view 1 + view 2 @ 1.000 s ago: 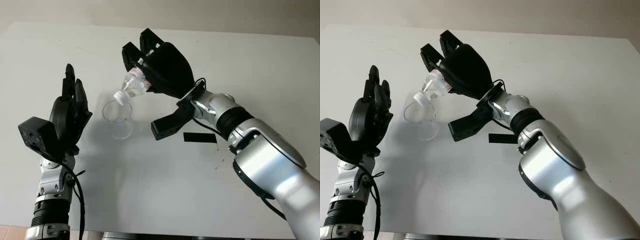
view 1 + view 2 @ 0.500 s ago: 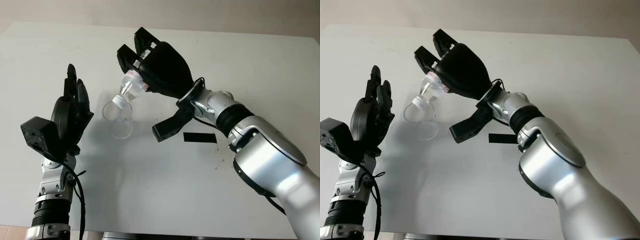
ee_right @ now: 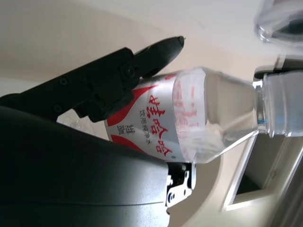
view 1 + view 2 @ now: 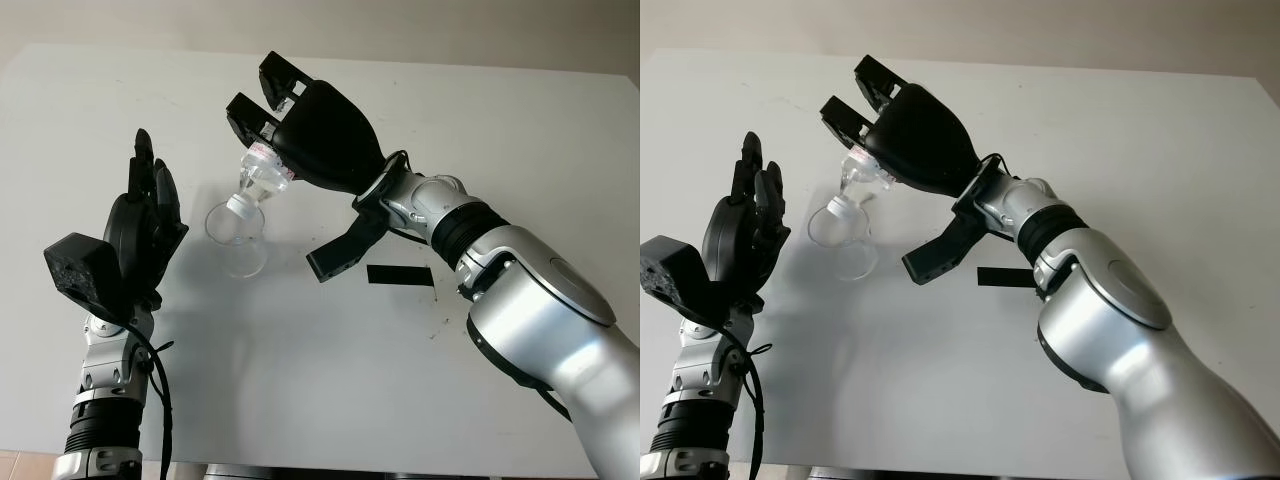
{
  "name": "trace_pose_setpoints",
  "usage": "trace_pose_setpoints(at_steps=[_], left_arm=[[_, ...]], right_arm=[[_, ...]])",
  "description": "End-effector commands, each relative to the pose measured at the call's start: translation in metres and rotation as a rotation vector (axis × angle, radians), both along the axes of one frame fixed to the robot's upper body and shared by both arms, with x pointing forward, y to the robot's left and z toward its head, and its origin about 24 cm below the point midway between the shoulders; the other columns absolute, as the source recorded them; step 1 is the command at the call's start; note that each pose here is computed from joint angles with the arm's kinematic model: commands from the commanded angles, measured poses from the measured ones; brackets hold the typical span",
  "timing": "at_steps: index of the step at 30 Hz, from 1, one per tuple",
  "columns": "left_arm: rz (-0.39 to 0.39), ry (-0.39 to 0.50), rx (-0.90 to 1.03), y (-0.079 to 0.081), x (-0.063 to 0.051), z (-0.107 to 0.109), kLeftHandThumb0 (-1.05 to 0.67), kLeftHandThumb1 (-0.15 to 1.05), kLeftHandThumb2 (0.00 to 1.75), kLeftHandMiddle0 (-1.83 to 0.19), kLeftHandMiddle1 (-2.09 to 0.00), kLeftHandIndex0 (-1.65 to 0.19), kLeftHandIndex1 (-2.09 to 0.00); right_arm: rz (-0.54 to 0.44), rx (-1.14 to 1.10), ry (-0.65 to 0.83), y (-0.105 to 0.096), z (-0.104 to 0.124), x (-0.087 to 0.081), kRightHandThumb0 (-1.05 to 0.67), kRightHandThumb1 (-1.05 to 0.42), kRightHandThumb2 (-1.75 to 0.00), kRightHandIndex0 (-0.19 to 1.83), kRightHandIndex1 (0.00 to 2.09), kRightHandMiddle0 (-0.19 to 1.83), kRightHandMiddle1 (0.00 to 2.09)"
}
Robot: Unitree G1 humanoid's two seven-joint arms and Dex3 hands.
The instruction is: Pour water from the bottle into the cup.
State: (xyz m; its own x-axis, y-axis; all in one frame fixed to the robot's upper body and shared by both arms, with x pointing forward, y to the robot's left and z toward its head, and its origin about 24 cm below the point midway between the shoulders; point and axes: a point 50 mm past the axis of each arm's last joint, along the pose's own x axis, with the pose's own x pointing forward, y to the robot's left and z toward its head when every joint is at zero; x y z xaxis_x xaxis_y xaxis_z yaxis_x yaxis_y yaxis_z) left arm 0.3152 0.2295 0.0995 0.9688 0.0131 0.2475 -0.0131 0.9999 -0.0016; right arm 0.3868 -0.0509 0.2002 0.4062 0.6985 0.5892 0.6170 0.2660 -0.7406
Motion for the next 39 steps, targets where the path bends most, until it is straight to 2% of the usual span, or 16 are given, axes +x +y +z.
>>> trace_pose_setpoints(at_steps=[1, 2, 3, 4, 5, 6, 8, 9, 10, 12, 16, 20, 22, 29, 33, 39], left_arm=[[-0.005, -0.014, -0.007, -0.003, 0.0, 0.002, -0.77, 1.05, 0.73, 0.19, 0.0, 0.19, 0.0], [-0.006, -0.016, -0.007, -0.004, 0.0, 0.002, -0.76, 1.05, 0.73, 0.19, 0.0, 0.19, 0.0], [-0.006, -0.017, -0.008, -0.004, 0.0, 0.002, -0.76, 1.05, 0.73, 0.19, 0.0, 0.19, 0.0], [-0.007, -0.018, -0.009, -0.004, 0.0, 0.002, -0.76, 1.05, 0.73, 0.19, 0.0, 0.19, 0.0], [-0.007, -0.017, -0.009, -0.004, 0.0, 0.002, -0.76, 1.05, 0.73, 0.19, 0.0, 0.19, 0.0], [-0.007, -0.016, -0.01, -0.004, 0.0, 0.002, -0.76, 1.05, 0.73, 0.19, 0.0, 0.19, 0.0], [-0.006, -0.013, -0.014, -0.004, 0.0, 0.002, -0.76, 1.05, 0.72, 0.19, 0.0, 0.19, 0.0], [-0.006, -0.012, -0.015, -0.004, -0.001, 0.002, -0.76, 1.05, 0.72, 0.19, 0.0, 0.19, 0.0], [-0.006, -0.012, -0.013, -0.004, -0.001, 0.002, -0.77, 1.05, 0.72, 0.19, 0.0, 0.19, 0.0], [-0.008, -0.012, -0.011, -0.004, -0.001, 0.002, -0.77, 1.05, 0.71, 0.19, 0.0, 0.19, 0.0], [-0.016, -0.006, -0.014, -0.004, 0.0, 0.002, -0.77, 1.05, 0.71, 0.19, 0.0, 0.19, 0.0], [-0.024, -0.009, -0.002, -0.005, 0.0, 0.002, -0.77, 1.05, 0.73, 0.19, 0.0, 0.19, 0.0], [-0.026, -0.015, -0.001, -0.005, 0.001, 0.003, -0.77, 1.05, 0.73, 0.19, 0.0, 0.19, 0.0], [-0.035, -0.01, 0.0, -0.005, 0.001, 0.003, -0.78, 1.05, 0.73, 0.19, 0.0, 0.19, 0.0], [-0.034, 0.001, 0.002, -0.005, 0.002, 0.002, -0.77, 1.05, 0.73, 0.19, 0.0, 0.19, 0.0], [-0.031, 0.013, -0.002, -0.004, 0.003, 0.002, -0.77, 1.05, 0.75, 0.19, 0.0, 0.19, 0.0]], right_arm=[[-0.006, 0.149, 0.061, -0.004, 0.013, 0.003, -0.21, -1.04, -0.16, 1.09, 2.09, 0.74, 2.09], [-0.008, 0.205, 0.105, -0.006, 0.014, 0.004, -0.17, -0.98, -0.32, 1.14, 2.09, 0.79, 2.09], [-0.01, 0.26, 0.156, -0.009, 0.015, 0.005, -0.14, -0.81, -0.66, 1.22, 2.09, 0.86, 2.09], [-0.014, 0.314, 0.212, -0.011, 0.015, 0.006, -0.13, -0.75, -0.79, 1.27, 2.09, 0.9, 2.09], [-0.014, 0.368, 0.271, -0.014, 0.015, 0.008, -0.13, -0.72, -0.84, 1.33, 2.09, 0.95, 2.09], [-0.01, 0.422, 0.331, -0.018, 0.014, 0.009, -0.13, -0.72, -0.82, 1.39, 2.09, 1.01, 2.09], [0.01, 0.53, 0.448, -0.026, 0.01, 0.01, -0.14, -0.82, -0.61, 1.43, 2.09, 1.05, 2.09], [0.027, 0.582, 0.499, -0.031, 0.008, 0.011, -0.16, -0.94, -0.38, 1.38, 2.09, 1.03, 2.09], [0.036, 0.641, 0.548, -0.036, 0.004, 0.011, -0.17, -0.99, -0.27, 1.34, 2.09, 1.0, 2.09], [0.058, 0.76, 0.635, -0.046, -0.003, 0.011, -0.2, -1.03, -0.17, 1.23, 2.09, 0.95, 2.09], [0.071, 0.924, 0.759, -0.068, -0.019, 0.008, -0.21, -1.05, -0.16, 1.12, 2.09, 0.89, 2.09], [0.082, 0.976, 0.859, -0.082, -0.033, -0.001, -0.21, -1.05, -0.17, 1.07, 2.09, 0.85, 2.09], [0.1, 0.967, 0.908, -0.087, -0.04, -0.008, -0.21, -1.05, -0.17, 1.06, 2.09, 0.84, 2.09], [0.127, 0.964, 1.018, -0.1, -0.06, -0.038, -0.27, -1.05, -0.17, 0.9, 2.09, 0.6, 2.09], [0.138, 1.011, 1.135, -0.105, -0.064, -0.051, -0.28, -1.05, -0.21, 0.92, 2.09, 0.56, 2.09], [0.191, 1.175, 1.368, -0.109, -0.062, -0.062, -0.25, -1.05, -0.23, 0.96, 2.09, 0.52, 2.09]])
